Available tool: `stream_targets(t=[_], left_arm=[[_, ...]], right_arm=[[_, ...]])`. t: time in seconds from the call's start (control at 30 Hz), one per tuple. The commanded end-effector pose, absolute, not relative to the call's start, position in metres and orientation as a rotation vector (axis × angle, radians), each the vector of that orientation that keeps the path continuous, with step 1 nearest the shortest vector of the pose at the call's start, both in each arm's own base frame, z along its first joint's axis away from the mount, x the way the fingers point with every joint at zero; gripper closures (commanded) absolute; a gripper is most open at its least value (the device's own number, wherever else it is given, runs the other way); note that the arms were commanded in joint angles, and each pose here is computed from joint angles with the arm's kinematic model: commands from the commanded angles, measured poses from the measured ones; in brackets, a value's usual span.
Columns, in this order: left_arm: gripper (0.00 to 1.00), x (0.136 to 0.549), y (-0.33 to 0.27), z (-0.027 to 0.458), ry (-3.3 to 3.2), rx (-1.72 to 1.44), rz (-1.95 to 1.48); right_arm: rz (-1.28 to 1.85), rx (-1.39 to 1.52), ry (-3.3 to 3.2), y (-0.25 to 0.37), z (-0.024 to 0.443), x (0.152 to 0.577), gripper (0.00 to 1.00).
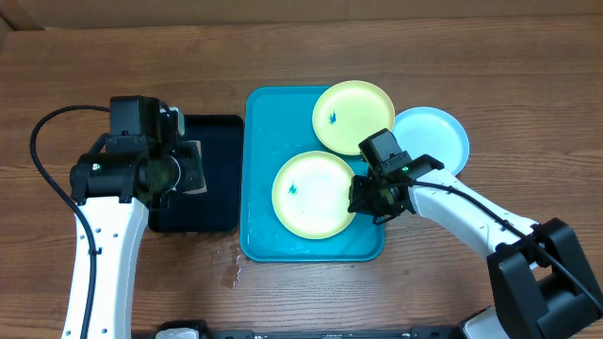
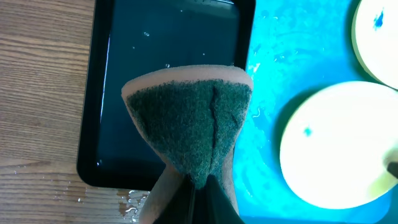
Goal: Clean dirty plates on tray and stack at the side
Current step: 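Move the right gripper to the lower yellow plate's rim and grasp it, then tilt the yellow plate up with the right gripper, holding it on the tray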
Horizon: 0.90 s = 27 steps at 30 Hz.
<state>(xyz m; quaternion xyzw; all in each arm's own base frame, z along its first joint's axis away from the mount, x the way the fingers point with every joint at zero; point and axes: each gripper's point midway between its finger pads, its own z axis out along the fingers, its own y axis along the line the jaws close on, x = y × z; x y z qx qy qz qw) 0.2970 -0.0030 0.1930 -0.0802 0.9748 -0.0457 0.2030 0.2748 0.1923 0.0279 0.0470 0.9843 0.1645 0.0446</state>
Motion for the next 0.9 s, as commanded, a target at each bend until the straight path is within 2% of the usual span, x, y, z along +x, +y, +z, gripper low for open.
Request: stream_targets(t=[0.0,0.07,0.17,0.3,0.43,0.87], left_arm=[[0.96,0.297,-0.006,0.194,2.719,-0.195,-0.139],[0.96,0.296,-0.006,0.194,2.721,-0.196,-0.139],[0.96,0.296,-0.006,0.194,2.722,-0.196,-0.139],[0.96,0.296,-0.006,0.194,2.722,-0.196,-0.139],[0.96,0.296,-0.006,0.194,2.723,-0.196,-0.139],[0.96,0.296,-0.006,0.194,2.724,-0.196,-0.138]], right_arm=[[0.493,0.167,2.951,0.193,0.036,0.29,0.71],[0.495,0.175,2.949,0.194,0.037,0.29,0.65],[0.491,0.189,2.947,0.193,0.036,0.291,0.64],[0.483,0.267,2.953,0.191,0.035,0.29,0.66],[0.418,0.415,2.961,0.183,0.03,0.287,0.73],[0.417,0.506,2.975,0.206,0.026,0.269,0.73]])
